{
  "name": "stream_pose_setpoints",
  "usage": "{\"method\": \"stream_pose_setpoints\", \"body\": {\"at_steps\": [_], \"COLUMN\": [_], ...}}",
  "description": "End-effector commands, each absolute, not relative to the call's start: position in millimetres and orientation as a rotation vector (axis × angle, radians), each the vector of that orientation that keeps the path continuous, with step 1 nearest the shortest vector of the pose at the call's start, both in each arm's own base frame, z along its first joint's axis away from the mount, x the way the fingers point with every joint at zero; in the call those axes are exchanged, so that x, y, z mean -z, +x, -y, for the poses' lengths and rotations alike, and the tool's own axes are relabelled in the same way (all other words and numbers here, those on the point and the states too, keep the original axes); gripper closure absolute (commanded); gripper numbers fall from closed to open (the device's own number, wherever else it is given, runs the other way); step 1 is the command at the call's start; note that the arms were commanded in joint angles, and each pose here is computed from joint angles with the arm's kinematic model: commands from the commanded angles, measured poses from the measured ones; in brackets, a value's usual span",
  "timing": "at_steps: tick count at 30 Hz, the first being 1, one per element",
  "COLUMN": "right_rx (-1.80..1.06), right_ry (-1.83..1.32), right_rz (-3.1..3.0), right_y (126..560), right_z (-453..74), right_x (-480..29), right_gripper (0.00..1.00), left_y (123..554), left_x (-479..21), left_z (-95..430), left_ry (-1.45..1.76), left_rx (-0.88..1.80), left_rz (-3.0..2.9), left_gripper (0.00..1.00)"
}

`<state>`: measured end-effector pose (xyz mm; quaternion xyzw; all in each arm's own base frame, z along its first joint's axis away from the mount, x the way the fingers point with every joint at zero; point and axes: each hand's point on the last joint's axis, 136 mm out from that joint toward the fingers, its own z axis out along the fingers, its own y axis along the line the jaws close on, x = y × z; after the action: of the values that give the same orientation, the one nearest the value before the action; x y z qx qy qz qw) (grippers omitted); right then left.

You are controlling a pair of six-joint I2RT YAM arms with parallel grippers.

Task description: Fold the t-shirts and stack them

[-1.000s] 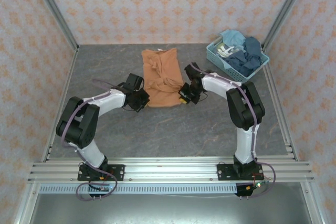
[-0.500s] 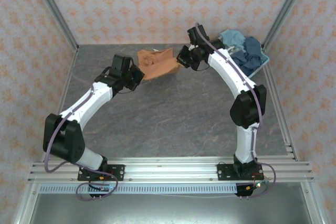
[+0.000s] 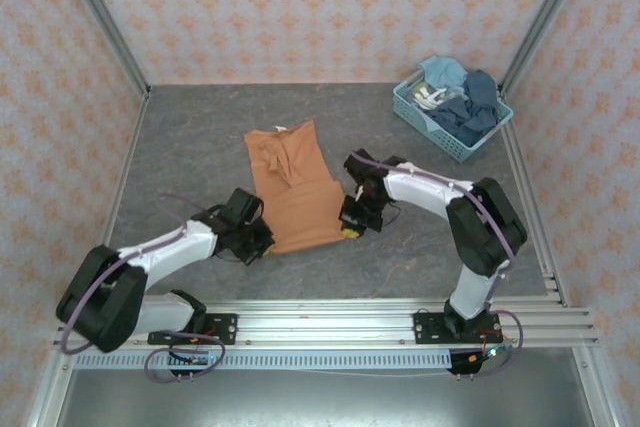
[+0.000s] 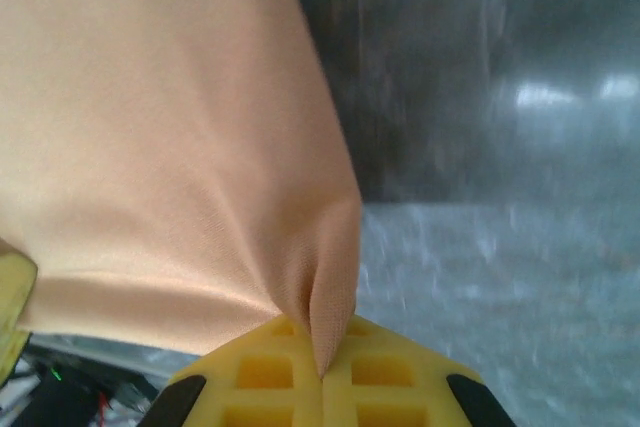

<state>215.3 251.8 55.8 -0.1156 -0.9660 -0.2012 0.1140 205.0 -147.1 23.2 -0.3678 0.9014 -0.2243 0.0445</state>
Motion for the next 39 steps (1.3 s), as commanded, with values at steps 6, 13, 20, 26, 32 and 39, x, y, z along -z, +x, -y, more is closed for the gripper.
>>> {"method": "stream_pose_setpoints", "body": {"at_steps": [6,13,20,26,32,39], "right_rx": [0.616,0.642,0.711,0.795,0.822,0.956], "right_ry": [-0.305,-0.303,-0.412,-0.451,-0.585,-0.796], "right_rz": [2.879,2.966,2.995,2.968,2.949,2.924], "right_y": [182.2,215.9,267.3,318.1,387.2,488.2], "right_z": [-243.8,-254.4,-258.7,-280.1,-292.1,-300.3], "right_x": [-102.8,-145.5,-178.6,-192.2,-175.7,-119.3], "right_gripper": [1.00,1.00,1.00,1.00,1.00,0.60], "left_y": [164.5,186.7,224.0,265.8,335.1,449.9], "left_x": [-44.1,-99.4,-149.7,-161.0,-164.3,-122.1], "left_z": [121.0,113.4,97.1,84.9,73.8,69.2], "left_ry": [-1.240,-1.290,-1.287,-1.376,-1.441,-1.390], "left_rx": [0.692,0.785,0.628,0.602,0.580,0.596], "left_rz": [-2.630,-2.406,-2.354,-2.328,-2.307,-2.431], "left_gripper": [1.00,1.00,1.00,1.00,1.00,0.64]}}
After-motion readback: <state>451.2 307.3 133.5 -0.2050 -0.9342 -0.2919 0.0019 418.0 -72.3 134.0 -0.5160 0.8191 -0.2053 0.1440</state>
